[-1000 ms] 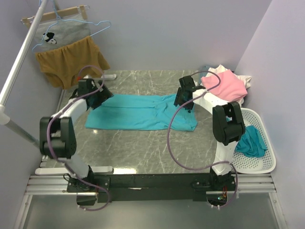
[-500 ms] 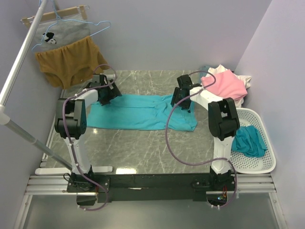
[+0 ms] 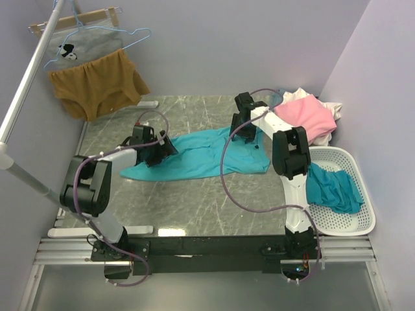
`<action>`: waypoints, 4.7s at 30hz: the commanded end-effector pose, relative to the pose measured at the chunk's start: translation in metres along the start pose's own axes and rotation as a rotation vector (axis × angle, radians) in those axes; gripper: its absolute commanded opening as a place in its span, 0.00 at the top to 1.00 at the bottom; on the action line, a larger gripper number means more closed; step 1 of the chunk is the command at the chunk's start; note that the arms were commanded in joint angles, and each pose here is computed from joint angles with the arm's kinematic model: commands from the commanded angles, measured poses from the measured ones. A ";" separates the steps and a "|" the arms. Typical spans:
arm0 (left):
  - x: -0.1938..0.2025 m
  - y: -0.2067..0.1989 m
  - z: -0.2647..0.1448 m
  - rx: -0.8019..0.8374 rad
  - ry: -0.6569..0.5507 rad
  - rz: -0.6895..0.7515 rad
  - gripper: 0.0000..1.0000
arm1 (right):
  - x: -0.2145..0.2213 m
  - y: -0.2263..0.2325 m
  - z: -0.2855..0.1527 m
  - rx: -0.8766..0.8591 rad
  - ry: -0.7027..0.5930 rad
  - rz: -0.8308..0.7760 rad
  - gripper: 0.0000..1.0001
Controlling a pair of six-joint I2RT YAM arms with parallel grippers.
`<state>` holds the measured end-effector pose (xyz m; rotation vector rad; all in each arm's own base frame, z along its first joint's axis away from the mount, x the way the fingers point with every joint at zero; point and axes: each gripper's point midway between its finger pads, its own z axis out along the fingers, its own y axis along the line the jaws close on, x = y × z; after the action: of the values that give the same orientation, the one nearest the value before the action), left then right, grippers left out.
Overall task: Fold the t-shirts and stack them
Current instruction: Rotate the tshirt 90 degrees
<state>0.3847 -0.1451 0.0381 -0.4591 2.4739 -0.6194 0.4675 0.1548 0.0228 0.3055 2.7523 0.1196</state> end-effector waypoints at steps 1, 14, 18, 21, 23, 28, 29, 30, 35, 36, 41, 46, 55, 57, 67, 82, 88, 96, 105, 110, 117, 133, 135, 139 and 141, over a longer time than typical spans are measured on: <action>0.136 0.052 -0.022 -0.121 0.374 -0.135 0.00 | 0.000 -0.001 0.021 0.032 0.073 -0.091 0.33; 0.266 -0.001 -0.104 0.032 0.666 0.083 0.00 | -0.045 0.092 -0.008 -0.419 0.004 -0.281 0.25; 0.225 -0.042 -0.118 0.107 0.522 0.151 0.01 | -0.114 0.107 -0.087 -0.504 -0.338 -0.295 0.25; 0.173 -0.085 -0.121 0.150 0.332 0.223 0.01 | -0.145 0.091 -0.154 -0.499 -0.569 -0.276 0.25; 0.143 -0.105 -0.112 0.165 0.235 0.290 0.01 | -0.148 0.071 -0.170 -0.446 -0.635 -0.228 0.24; 0.050 -0.196 -0.090 0.250 0.045 0.453 0.01 | -0.127 0.013 -0.221 -0.261 -0.691 -0.094 0.24; 0.047 -0.196 -0.062 0.226 0.074 0.463 0.00 | -0.106 -0.003 -0.207 -0.204 -0.628 -0.055 0.24; 0.025 -0.231 -0.065 0.303 0.031 0.478 0.00 | -0.097 -0.009 -0.224 -0.212 -0.647 -0.045 0.24; 0.018 -0.287 0.005 0.512 0.122 0.568 0.01 | -0.020 -0.042 -0.201 -0.190 -0.533 0.023 0.24; 0.020 -0.288 0.015 0.530 0.147 0.581 0.01 | -0.009 -0.039 -0.211 -0.241 -0.537 0.011 0.24; 0.051 -0.268 0.070 0.555 0.318 0.584 0.01 | 0.053 -0.035 -0.197 -0.346 -0.383 -0.144 0.24; 0.072 -0.245 0.084 0.575 0.374 0.583 0.00 | 0.115 -0.002 -0.188 -0.577 -0.207 -0.187 0.23; 0.061 -0.208 0.134 0.505 0.417 0.531 0.01 | 0.214 0.088 -0.164 -0.716 0.055 -0.393 0.21; 0.042 -0.215 0.136 0.536 0.385 0.500 0.01 | 0.230 0.103 -0.156 -0.715 0.094 -0.421 0.21; -0.041 -0.208 0.155 0.659 0.259 0.345 0.00 | 0.281 0.142 -0.147 -0.768 0.243 -0.485 0.20; -0.150 -0.182 0.135 0.704 0.050 0.176 0.00 | 0.307 0.035 -0.073 -0.166 0.250 -0.322 0.18; -0.177 -0.192 0.129 0.728 -0.034 0.168 0.01 | 0.290 0.019 -0.073 -0.059 0.175 -0.333 0.18; -0.196 -0.190 0.131 0.735 -0.095 0.147 0.01 | 0.278 0.012 -0.083 -0.047 0.132 -0.407 0.18; -0.203 -0.193 0.032 0.503 -0.256 0.276 0.01 | 0.257 0.084 -0.168 -0.497 0.023 -0.411 0.18; -0.167 -0.190 -0.034 0.430 -0.313 0.302 0.01 | 0.203 0.075 -0.205 -0.428 -0.202 -0.330 0.18; -0.053 -0.158 -0.060 0.407 -0.163 0.245 0.01 | 0.095 0.042 -0.177 -0.244 -0.354 -0.145 0.17; 0.103 -0.093 -0.096 0.342 0.047 0.199 0.00 | -0.075 0.073 -0.005 -0.161 -0.261 -0.063 0.17; 0.113 -0.089 -0.099 0.343 0.070 0.199 0.01 | -0.076 0.078 0.007 -0.202 -0.219 -0.073 0.17; 0.131 -0.084 -0.103 0.335 0.125 0.192 0.01 | -0.078 0.070 0.028 -0.215 -0.124 -0.067 0.17; 0.140 -0.079 -0.103 0.312 0.153 0.194 0.01 | -0.080 0.067 0.036 -0.212 -0.108 -0.052 0.17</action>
<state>0.2431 -0.2368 0.0995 -0.0403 2.4234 -0.9587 0.5751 0.2177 0.0564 0.1653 2.4808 0.3453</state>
